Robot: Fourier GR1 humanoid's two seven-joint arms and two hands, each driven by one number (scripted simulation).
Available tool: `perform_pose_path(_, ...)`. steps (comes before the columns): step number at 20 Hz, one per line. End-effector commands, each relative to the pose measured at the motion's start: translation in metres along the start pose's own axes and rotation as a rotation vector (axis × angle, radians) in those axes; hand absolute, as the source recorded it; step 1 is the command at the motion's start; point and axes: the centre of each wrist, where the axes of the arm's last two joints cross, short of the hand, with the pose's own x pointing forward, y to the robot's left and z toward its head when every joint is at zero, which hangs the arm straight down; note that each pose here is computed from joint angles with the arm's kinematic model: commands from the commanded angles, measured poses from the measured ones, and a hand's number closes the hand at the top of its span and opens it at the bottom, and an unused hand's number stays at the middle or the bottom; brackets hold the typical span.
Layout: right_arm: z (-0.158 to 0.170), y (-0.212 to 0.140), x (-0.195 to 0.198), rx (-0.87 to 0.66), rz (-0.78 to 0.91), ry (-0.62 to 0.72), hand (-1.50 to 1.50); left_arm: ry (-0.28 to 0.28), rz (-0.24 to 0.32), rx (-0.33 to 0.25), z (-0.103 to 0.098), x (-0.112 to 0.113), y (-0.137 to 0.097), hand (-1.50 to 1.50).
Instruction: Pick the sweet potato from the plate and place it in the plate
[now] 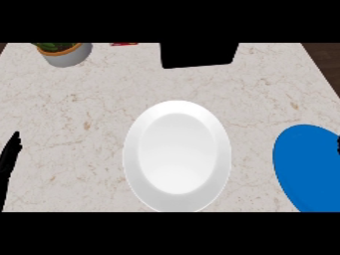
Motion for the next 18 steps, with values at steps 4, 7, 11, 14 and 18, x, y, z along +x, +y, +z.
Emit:
perform_pose_path(4, 0.034, -0.021, 0.100, -0.003, -0.134, -0.152, 1.50, -0.009, 0.004, -0.004, 0.004, 0.000, -0.002, 0.00)
perform_pose_path(7, 0.047, -0.033, 0.143, 0.002, -0.147, -0.153, 1.50, -0.048, -0.006, -0.035, -0.002, 0.010, 0.001, 0.00)
perform_pose_path(11, 0.065, -0.043, 0.192, -0.007, -0.204, -0.089, 1.50, -0.076, 0.019, -0.053, -0.013, 0.014, -0.015, 0.00)
perform_pose_path(14, 0.072, -0.048, 0.225, 0.020, -0.192, -0.044, 1.50, -0.079, 0.017, -0.066, -0.023, 0.018, -0.012, 0.00)
perform_pose_path(18, 0.059, -0.017, 0.269, 0.104, -0.138, -0.012, 1.50, -0.093, 0.009, -0.111, -0.018, 0.031, -0.026, 0.00)
